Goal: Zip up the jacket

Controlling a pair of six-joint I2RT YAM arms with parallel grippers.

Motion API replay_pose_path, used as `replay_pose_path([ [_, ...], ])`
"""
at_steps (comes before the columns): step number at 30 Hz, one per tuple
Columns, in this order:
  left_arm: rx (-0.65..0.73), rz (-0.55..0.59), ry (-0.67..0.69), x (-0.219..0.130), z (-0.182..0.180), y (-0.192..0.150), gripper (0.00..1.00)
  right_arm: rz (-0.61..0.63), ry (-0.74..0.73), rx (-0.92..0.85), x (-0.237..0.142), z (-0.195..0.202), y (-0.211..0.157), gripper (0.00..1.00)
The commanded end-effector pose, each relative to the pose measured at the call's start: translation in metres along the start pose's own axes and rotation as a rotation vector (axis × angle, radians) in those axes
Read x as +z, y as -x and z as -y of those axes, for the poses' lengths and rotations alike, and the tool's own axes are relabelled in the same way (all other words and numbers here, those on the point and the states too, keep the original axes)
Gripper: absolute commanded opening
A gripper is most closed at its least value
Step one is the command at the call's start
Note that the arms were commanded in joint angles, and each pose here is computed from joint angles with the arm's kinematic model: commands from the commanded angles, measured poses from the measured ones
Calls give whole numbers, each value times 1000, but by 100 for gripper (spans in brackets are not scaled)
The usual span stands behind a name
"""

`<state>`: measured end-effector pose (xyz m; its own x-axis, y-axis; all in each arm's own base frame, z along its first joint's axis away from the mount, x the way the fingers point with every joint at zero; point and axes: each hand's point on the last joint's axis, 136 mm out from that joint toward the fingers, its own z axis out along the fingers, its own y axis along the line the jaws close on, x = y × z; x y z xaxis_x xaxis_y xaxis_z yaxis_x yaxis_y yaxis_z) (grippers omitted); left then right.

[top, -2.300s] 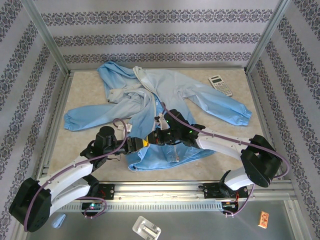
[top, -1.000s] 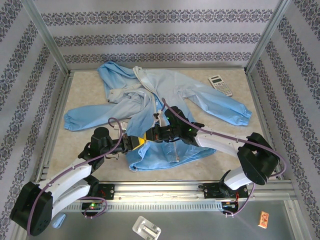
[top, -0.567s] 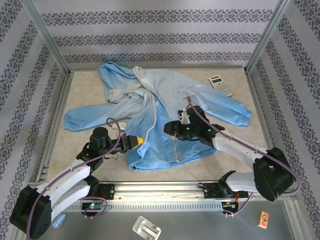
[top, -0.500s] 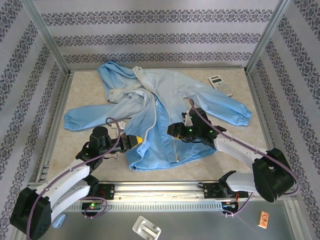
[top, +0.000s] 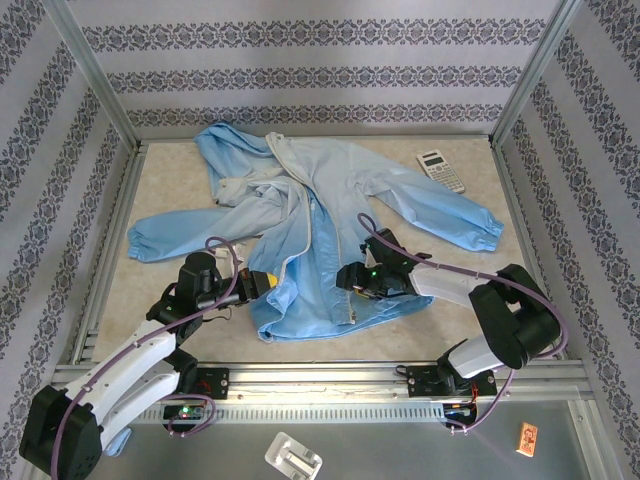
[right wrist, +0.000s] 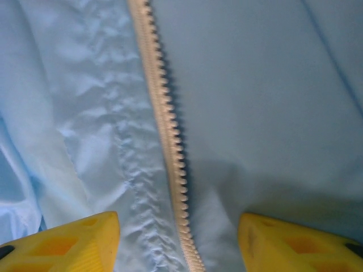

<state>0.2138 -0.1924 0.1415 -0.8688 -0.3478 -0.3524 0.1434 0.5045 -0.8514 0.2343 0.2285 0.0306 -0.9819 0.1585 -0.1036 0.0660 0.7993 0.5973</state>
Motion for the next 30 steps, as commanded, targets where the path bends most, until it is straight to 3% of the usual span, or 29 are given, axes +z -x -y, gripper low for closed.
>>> replay_pose_path([
  [1, -6, 13, 47, 1, -17, -2, 0, 9, -41, -40, 4, 5, 3, 61],
  [17, -28, -13, 66, -2, -24, -12, 0, -36, -21, -31, 9, 1, -14, 55],
  [30, -67, -36, 87, -1, -38, -23, 0, -42, 95, -142, 4, -48, -15, 30],
])
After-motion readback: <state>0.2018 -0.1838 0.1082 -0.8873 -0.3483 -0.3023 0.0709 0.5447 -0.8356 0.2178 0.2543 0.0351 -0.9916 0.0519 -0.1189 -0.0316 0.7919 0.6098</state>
